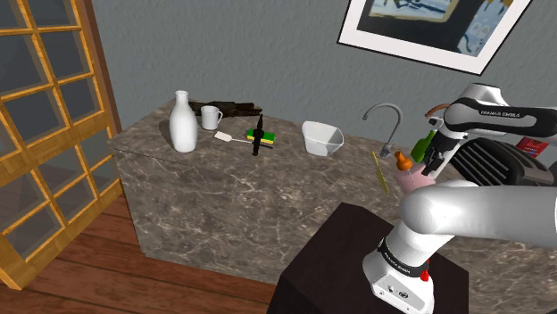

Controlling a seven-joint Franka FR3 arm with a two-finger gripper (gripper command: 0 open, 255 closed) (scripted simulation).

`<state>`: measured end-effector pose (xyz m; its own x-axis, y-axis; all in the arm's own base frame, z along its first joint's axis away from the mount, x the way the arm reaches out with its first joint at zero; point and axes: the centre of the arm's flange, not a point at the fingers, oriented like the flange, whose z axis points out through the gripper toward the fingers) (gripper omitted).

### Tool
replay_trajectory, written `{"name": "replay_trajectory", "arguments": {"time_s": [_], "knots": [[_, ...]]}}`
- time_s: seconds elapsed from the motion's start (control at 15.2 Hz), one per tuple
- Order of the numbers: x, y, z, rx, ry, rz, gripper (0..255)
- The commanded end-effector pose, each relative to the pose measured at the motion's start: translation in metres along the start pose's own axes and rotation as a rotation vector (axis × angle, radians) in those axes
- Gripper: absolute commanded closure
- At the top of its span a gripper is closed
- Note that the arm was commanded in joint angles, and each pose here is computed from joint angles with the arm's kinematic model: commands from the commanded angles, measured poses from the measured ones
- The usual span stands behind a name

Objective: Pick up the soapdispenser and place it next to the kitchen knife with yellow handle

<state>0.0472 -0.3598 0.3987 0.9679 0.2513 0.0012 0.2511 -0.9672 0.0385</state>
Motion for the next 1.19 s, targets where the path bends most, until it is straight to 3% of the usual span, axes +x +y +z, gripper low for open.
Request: {"name": "replay_trajectory", "arguments": {"time_s": [0.0, 0.59, 1.12], "knots": [[0.0, 0.0, 0.011, -0.001, 0.0, 0.0, 255], [0.0, -0.002, 0.057, -0.001, 0.0, 0.0, 255], [0.0, -0.002, 0.057, -0.001, 0.0, 0.0, 255]]}}
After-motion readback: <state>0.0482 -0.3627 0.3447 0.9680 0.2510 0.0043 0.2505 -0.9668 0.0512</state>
